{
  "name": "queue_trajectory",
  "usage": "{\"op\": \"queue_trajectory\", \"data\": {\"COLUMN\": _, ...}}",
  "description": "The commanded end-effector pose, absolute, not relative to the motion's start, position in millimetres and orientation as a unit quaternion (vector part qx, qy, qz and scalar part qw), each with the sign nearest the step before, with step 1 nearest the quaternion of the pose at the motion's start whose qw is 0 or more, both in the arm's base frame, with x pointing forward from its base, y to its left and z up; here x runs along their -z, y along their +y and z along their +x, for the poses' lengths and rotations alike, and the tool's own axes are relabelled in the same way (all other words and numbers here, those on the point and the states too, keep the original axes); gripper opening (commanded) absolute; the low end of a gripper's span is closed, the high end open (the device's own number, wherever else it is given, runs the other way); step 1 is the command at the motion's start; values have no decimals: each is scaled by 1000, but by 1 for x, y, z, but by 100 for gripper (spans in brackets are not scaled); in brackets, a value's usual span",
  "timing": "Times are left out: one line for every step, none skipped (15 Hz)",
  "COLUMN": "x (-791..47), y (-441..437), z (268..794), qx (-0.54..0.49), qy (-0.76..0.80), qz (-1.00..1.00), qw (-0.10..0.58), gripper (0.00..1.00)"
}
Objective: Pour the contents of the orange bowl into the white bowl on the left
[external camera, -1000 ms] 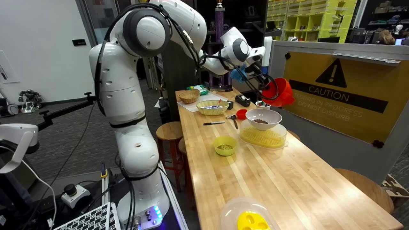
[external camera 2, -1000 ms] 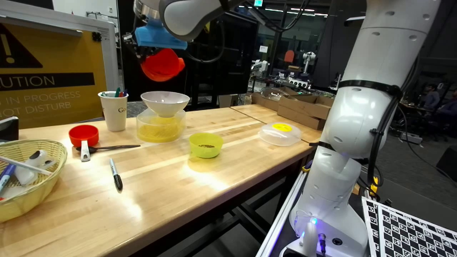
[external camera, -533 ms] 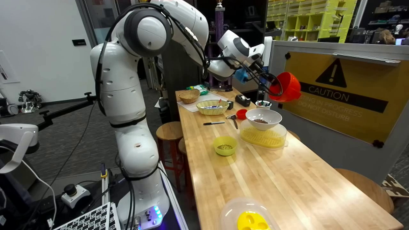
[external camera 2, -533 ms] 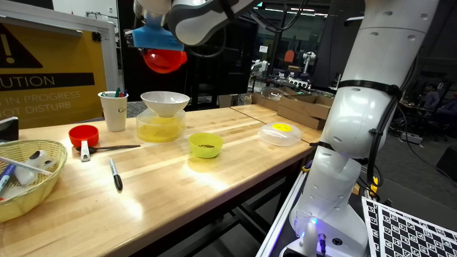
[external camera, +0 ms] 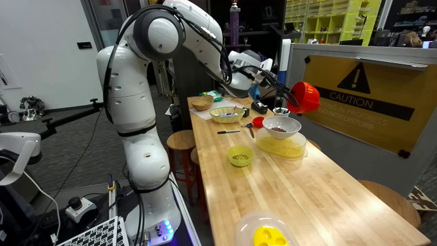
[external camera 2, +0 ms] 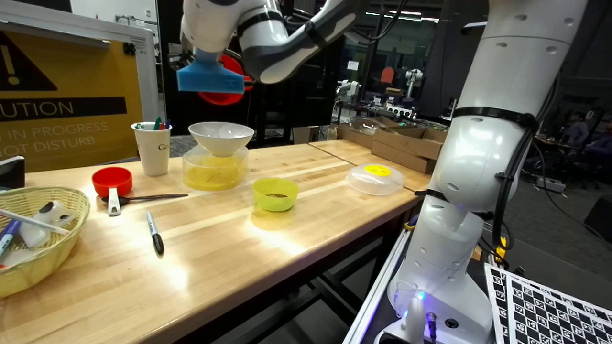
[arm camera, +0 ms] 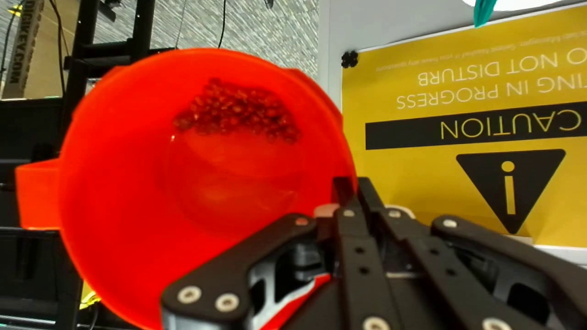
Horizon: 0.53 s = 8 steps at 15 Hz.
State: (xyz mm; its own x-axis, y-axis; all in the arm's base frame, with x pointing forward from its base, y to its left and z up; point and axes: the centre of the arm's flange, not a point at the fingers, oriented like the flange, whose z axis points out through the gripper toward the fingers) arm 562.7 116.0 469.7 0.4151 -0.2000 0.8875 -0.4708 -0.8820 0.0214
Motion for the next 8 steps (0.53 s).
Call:
{"op": "queue_trajectory", "data": {"x": -444, "y": 127, "z": 543, "qx": -539, "qy": -213, "qz": 800, "qw": 155, "gripper": 1}}
{"op": "queue_trajectory", "data": {"x": -437, "y": 128, "z": 540, "qx": -548, "qy": -218, "qz": 791, "qw": 161, "gripper": 1}}
{"op": "queue_trajectory", "data": {"x": -431, "y": 130, "z": 537, "qx": -555, "qy": -224, "qz": 784, "qw": 166, "gripper": 1}}
{"op": "queue_trajectory", "data": {"x": -424, "y": 132, "z": 534, "qx": -563, "qy": -231, "qz": 776, "qw": 170, "gripper": 1}}
{"op": "queue_trajectory", "data": {"x": -419, "y": 134, "z": 529, "qx": -570, "qy": -238, "qz": 767, "qw": 174, "gripper": 1}}
{"op": "queue_trajectory", "data": {"x": -415, "y": 136, "z": 527, "qx": -576, "qy": -245, "qz": 759, "qw": 178, "gripper": 1}}
{"op": "queue_trajectory", "data": {"x": -410, "y": 137, "z": 522, "qx": -582, "qy": -252, "qz": 751, "qw": 181, "gripper": 1}}
{"op": "queue_trajectory", "data": {"x": -406, "y": 139, "z": 519, "qx": -588, "qy": -260, "qz": 743, "qw": 185, "gripper": 1}}
